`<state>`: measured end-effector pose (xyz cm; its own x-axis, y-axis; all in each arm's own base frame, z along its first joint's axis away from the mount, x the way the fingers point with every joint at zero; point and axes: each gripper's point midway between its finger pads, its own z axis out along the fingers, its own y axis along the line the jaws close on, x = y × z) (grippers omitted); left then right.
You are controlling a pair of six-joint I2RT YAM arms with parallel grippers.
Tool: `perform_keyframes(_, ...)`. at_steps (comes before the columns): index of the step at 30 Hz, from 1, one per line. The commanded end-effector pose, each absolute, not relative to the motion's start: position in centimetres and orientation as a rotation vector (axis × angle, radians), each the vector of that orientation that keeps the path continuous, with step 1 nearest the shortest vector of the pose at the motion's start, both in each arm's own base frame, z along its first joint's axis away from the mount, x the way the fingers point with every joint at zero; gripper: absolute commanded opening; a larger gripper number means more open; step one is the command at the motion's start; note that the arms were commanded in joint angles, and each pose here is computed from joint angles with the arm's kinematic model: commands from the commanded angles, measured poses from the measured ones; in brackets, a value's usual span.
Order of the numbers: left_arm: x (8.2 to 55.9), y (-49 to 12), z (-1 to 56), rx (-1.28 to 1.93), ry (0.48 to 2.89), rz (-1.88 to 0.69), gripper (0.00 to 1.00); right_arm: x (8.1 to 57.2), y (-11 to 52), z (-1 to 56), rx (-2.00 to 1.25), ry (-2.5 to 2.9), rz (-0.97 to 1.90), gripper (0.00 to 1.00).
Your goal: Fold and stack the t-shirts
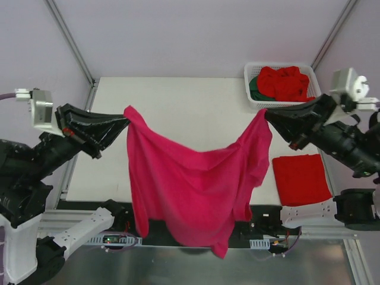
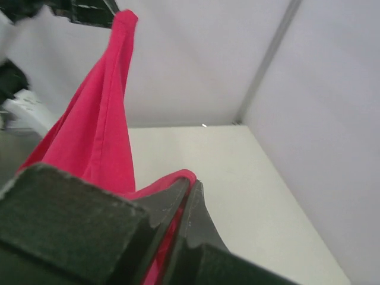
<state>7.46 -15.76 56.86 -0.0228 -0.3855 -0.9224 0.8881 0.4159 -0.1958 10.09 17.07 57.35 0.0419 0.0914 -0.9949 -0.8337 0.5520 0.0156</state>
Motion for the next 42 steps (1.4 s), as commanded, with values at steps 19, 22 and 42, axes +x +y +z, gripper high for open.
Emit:
perform_keyframes(19, 24.7, -17.7, 48.8, 0.422, 1.505, -0.765, 0.0, 31.7, 30.0, 42.3, -0.587, 1.912, 0.859, 0.01)
perform_keyframes(22, 28.8, -16.0, 47.2, 0.348, 1.583, -0.669, 0.0, 33.9, 28.5, 42.0, -0.537, 1.922, 0.809, 0.01)
perform_keyframes(42, 43.4, -10.7, 54.4, 0.288, 1.523, -0.231, 0.0, 46.7, 18.1, 50.8, -0.275, 1.597, 0.265, 0.01)
